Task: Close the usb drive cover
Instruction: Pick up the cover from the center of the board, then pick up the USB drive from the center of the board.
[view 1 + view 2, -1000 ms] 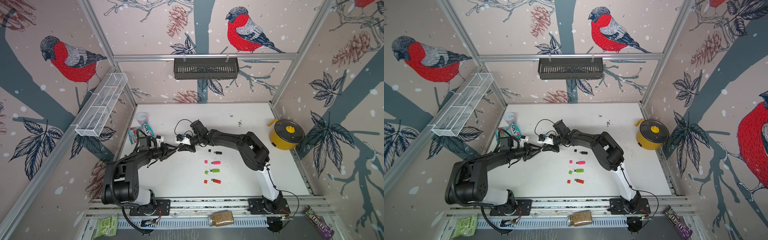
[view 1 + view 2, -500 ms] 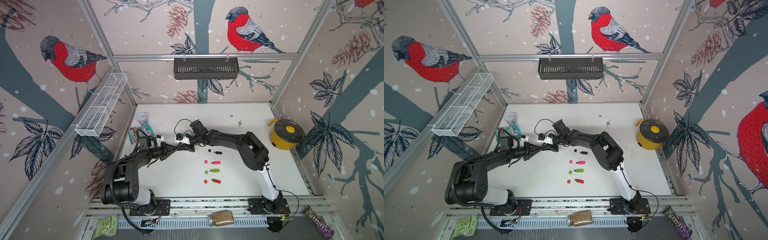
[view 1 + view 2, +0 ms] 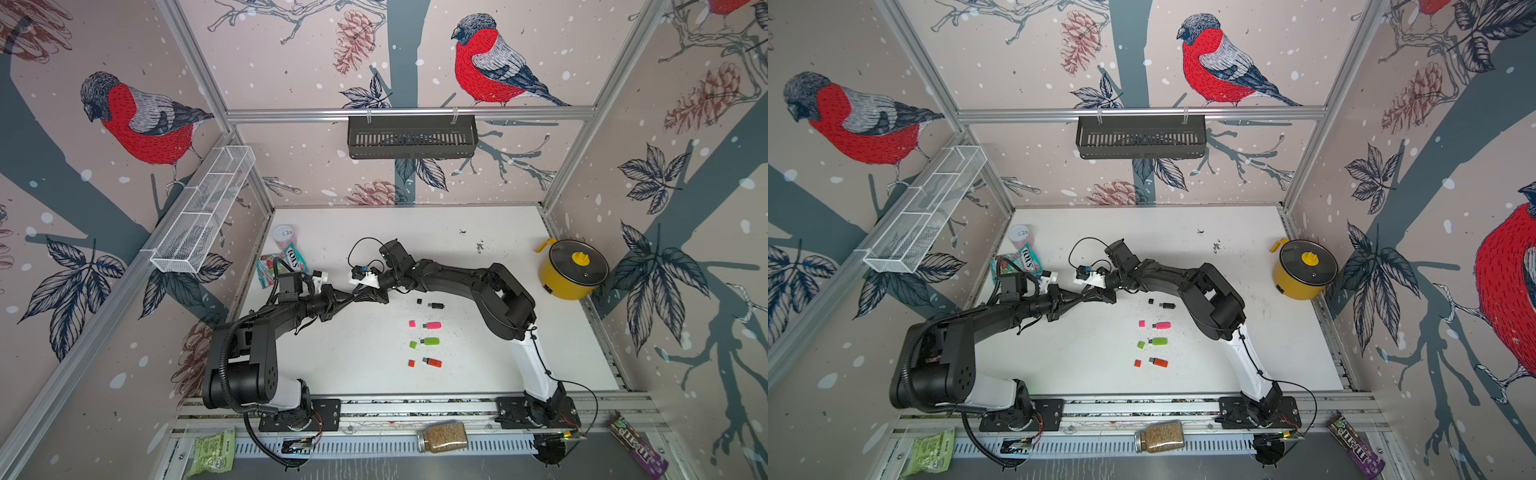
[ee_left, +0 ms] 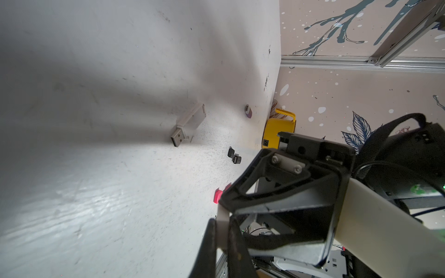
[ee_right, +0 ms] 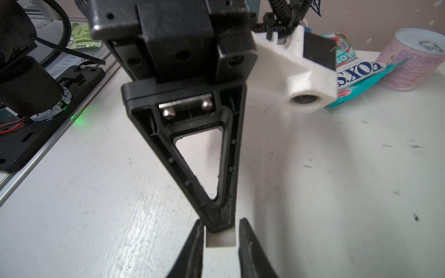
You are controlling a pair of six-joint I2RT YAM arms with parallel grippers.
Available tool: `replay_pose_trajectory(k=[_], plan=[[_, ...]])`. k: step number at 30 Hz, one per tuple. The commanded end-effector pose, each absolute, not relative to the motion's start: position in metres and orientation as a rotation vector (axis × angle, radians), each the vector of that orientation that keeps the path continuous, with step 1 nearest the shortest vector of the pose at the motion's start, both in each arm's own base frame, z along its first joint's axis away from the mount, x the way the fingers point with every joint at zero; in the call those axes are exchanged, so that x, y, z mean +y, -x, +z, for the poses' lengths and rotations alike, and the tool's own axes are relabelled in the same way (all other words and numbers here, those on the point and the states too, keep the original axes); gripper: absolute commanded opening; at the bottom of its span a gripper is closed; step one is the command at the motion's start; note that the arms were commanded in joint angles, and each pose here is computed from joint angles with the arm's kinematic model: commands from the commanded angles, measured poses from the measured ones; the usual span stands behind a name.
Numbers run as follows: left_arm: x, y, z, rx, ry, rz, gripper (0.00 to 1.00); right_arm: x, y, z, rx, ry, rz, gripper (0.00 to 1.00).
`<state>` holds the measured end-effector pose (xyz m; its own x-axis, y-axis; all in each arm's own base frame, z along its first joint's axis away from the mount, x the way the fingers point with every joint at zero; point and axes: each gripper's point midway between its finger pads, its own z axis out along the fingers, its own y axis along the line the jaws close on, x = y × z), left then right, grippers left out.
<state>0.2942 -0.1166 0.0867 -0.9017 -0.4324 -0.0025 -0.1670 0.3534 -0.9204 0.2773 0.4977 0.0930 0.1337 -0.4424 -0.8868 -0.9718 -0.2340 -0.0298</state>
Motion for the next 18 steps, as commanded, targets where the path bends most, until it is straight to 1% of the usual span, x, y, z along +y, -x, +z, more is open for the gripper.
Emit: replay_pose_trajectory(k=[1, 4, 7, 13, 18], plan=[[-0.117, -0.295, 0.091, 2.372, 0.466, -1.557, 0.05, 0.494, -0.287, 0.099, 1.325, 1.779, 0.977, 0.41], [-0.115, -0.297, 0.091, 2.384, 0.459, -1.529, 0.05, 0.481, -0.302, 0.093, 1.343, 1.820, 0.885, 0.47], [-0.114, -0.299, 0.090, 2.392, 0.458, -1.510, 0.04, 0.467, -0.315, 0.085, 1.364, 1.873, 0.809, 0.50], [-0.113, -0.302, 0.090, 2.397, 0.460, -1.496, 0.04, 0.451, -0.330, 0.057, 1.414, 2.011, 0.689, 0.51], [-0.113, -0.302, 0.090, 2.402, 0.462, -1.486, 0.04, 0.453, -0.332, 0.046, 1.428, 2.028, 0.694, 0.52]])
